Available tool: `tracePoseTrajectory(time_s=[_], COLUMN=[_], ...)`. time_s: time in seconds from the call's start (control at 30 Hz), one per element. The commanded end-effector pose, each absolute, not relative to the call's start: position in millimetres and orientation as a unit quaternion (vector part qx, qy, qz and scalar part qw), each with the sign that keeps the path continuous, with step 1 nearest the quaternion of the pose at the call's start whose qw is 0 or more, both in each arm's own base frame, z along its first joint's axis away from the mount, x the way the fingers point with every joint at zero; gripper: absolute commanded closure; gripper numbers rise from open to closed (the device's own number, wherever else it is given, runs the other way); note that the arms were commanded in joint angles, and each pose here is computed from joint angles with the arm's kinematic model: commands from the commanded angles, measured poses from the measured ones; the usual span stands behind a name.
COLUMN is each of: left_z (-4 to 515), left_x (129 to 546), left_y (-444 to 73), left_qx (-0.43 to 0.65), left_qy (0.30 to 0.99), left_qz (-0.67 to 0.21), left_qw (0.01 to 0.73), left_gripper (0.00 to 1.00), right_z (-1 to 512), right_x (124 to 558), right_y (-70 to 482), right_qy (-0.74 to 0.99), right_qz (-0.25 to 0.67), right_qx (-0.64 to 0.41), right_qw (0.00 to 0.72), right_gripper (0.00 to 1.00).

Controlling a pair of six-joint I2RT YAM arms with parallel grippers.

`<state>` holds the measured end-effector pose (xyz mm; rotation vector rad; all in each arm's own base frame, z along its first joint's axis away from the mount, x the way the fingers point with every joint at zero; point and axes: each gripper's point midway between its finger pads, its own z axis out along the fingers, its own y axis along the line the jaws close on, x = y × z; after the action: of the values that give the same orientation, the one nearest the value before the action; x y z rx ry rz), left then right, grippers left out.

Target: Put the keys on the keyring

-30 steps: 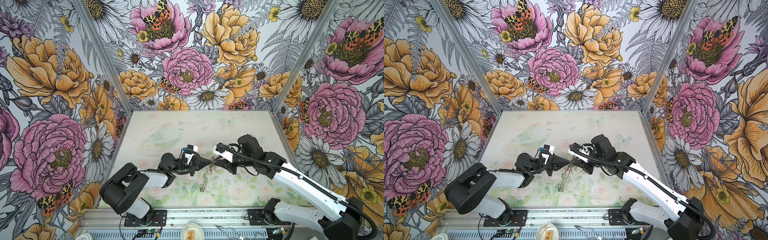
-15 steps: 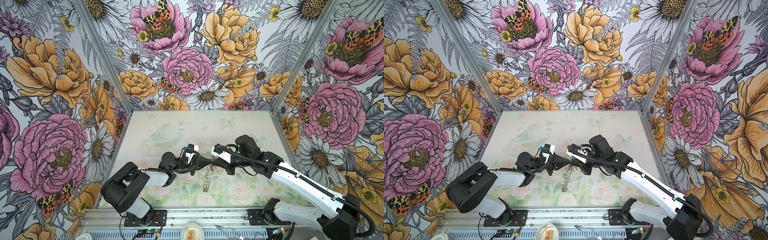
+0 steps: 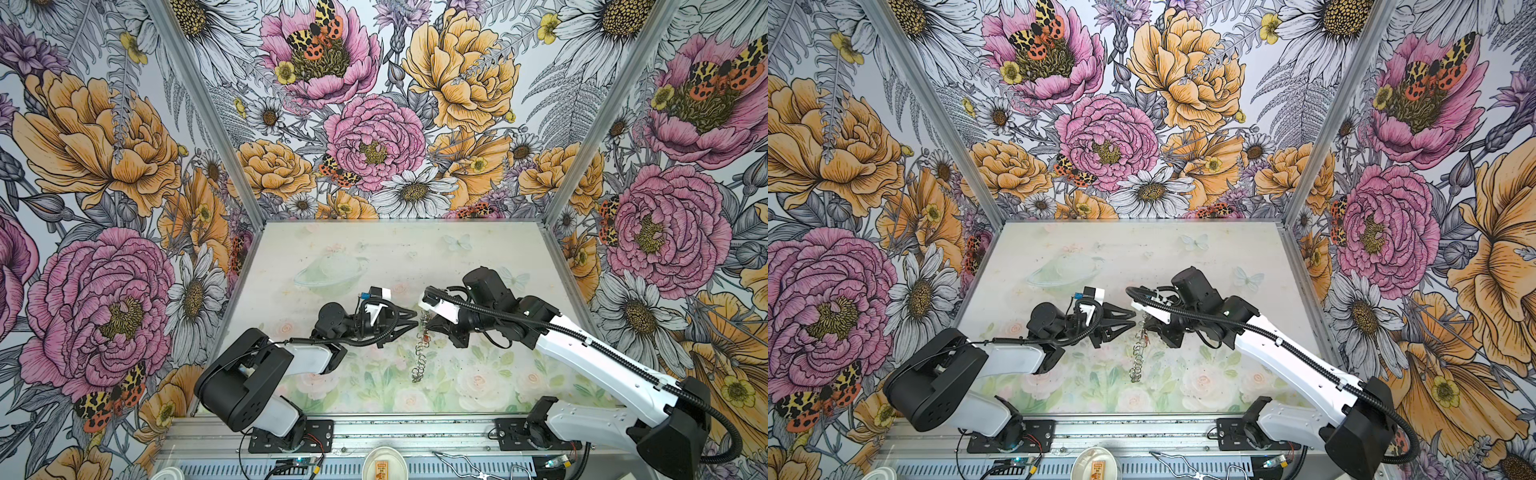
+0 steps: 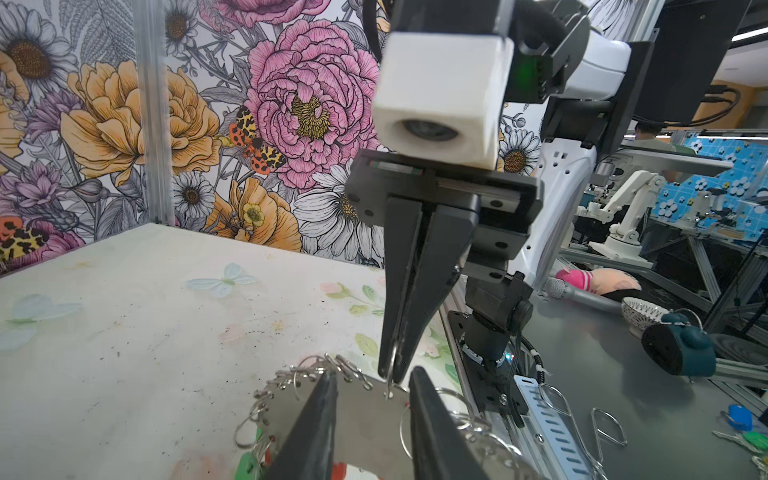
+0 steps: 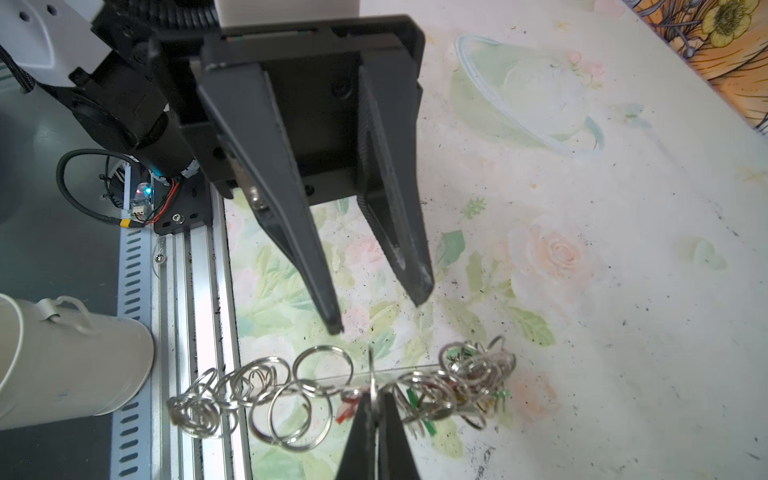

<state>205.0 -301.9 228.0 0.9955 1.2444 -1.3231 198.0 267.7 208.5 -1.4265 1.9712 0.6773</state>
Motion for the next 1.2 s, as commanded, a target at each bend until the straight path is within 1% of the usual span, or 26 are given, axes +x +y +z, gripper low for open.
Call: tracePoseTrajectory(time_s=[0.0,0.1,0.33,0.53,0.73,0.97,1.1,1.17], left_z=[209.6,205.4,204.2,206.8,207.8,209.5,208.4,207.7], left_x=[207.0,203.8,202.1,202.5,203.1,200.7,200.0,200.4], left_y=[-303.0,-306.2,-308.7,-310.6,-312.5,-316.3,-317.6,-317.0], left_qx=[0.437,0.45,0.451,0.45,0.449,0.453,0.455,0.454], left_qy=[0.547,0.555,0.559,0.558,0.558,0.556,0.557,0.559], left_qz=[-0.501,-0.485,-0.482,-0.484,-0.484,-0.49,-0.492,-0.49], left_qw=[0.508,0.505,0.503,0.502,0.502,0.495,0.49,0.491], left_gripper=[0.66,0.66,0.65,0.68,0.75,0.89,0.99,1.0], right_z=[222.2,224.1,221.9,218.3,216.7,213.9,214.0,215.0], right_x=[198.0,197.8,198.7,197.0,196.3,197.8,201.9,204.4], right_y=[269.9,274.9,284.2,287.6,289.1,290.6,289.9,288.9], right_qy=[0.738,0.737,0.74,0.74,0.742,0.746,0.751,0.753], right_qz=[0.249,0.256,0.26,0.262,0.263,0.263,0.255,0.249], right_qx=[-0.55,-0.552,-0.556,-0.559,-0.559,-0.557,-0.551,-0.55], right_qw=[0.303,0.295,0.275,0.267,0.261,0.255,0.258,0.263], right_gripper=[1.0,1.0,1.0,1.0,1.0,1.0,1.0,1.0])
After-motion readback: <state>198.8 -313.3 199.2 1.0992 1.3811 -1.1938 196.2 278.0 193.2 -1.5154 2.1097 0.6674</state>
